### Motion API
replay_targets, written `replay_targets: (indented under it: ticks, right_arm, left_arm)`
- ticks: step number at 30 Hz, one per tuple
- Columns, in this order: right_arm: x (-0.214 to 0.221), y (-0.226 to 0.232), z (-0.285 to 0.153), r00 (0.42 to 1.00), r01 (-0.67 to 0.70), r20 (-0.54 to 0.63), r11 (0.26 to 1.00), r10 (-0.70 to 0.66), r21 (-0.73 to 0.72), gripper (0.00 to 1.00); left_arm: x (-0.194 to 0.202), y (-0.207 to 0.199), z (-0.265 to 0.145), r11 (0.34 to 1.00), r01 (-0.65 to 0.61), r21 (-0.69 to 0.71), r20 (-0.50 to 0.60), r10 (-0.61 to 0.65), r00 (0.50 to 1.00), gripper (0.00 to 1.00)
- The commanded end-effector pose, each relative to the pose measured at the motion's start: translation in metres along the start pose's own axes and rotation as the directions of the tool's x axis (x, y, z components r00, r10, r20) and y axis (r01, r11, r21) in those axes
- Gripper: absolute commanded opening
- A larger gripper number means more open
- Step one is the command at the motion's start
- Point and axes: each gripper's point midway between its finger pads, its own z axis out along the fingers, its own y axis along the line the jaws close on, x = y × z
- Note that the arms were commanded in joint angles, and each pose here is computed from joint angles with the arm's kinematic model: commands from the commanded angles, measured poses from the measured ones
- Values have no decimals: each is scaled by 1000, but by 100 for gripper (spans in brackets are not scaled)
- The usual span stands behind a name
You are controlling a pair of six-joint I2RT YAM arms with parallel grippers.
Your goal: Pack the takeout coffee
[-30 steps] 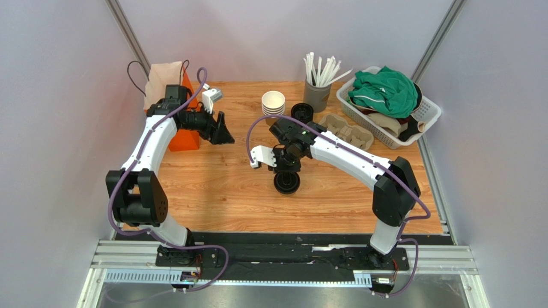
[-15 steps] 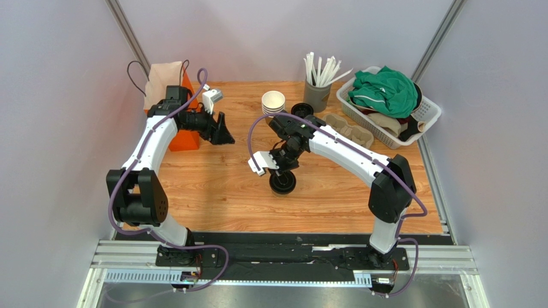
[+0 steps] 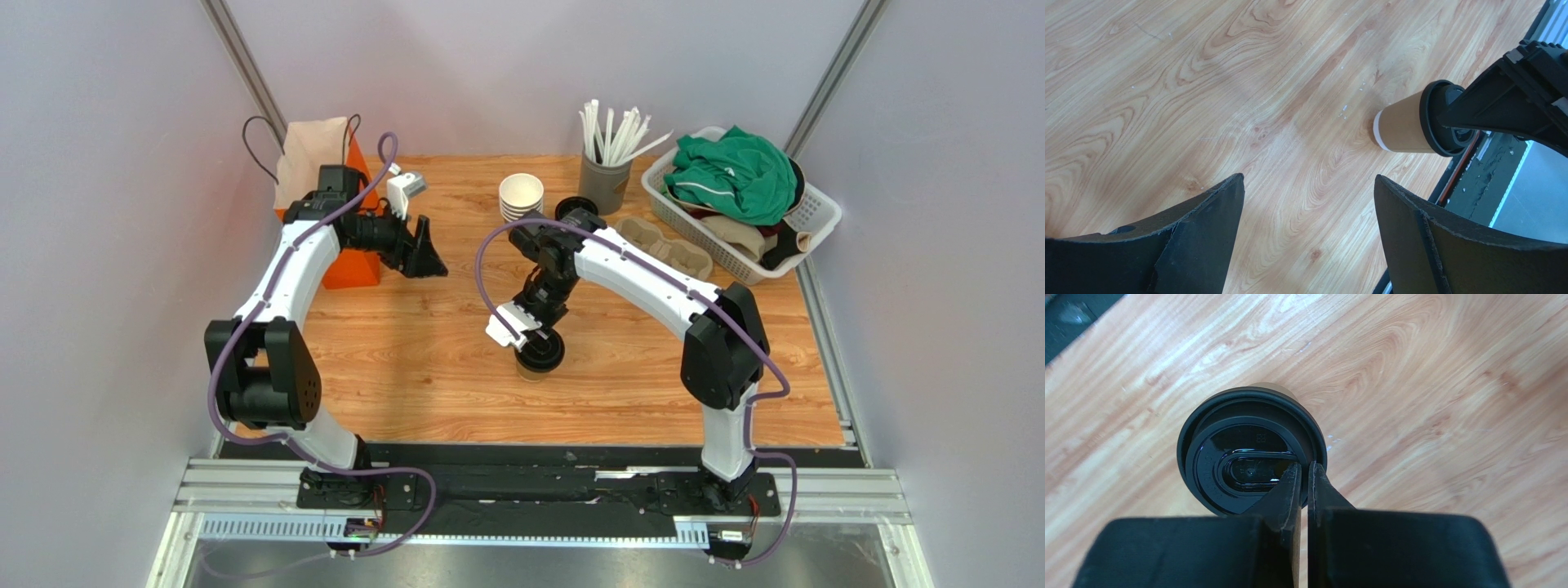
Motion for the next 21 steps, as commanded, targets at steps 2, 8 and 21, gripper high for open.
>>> replay_targets:
  ticks: [2,8,21]
  right_arm:
    - [-12,8,-13,981,191,34,978,-189,-83,0]
    - [2,16,-13,957,286,-3,942,-291,-176,0]
    - [11,42,-11,962,257,-8,917,-273,-306,2]
  left_arm:
    - [-2,5,2,1000,-9,-2,15,9,1000,86]
    - [1,8,4,1000,-3,-1,8,3,1000,86]
    - [3,10,8,1000,10,10,2,-10,1000,86]
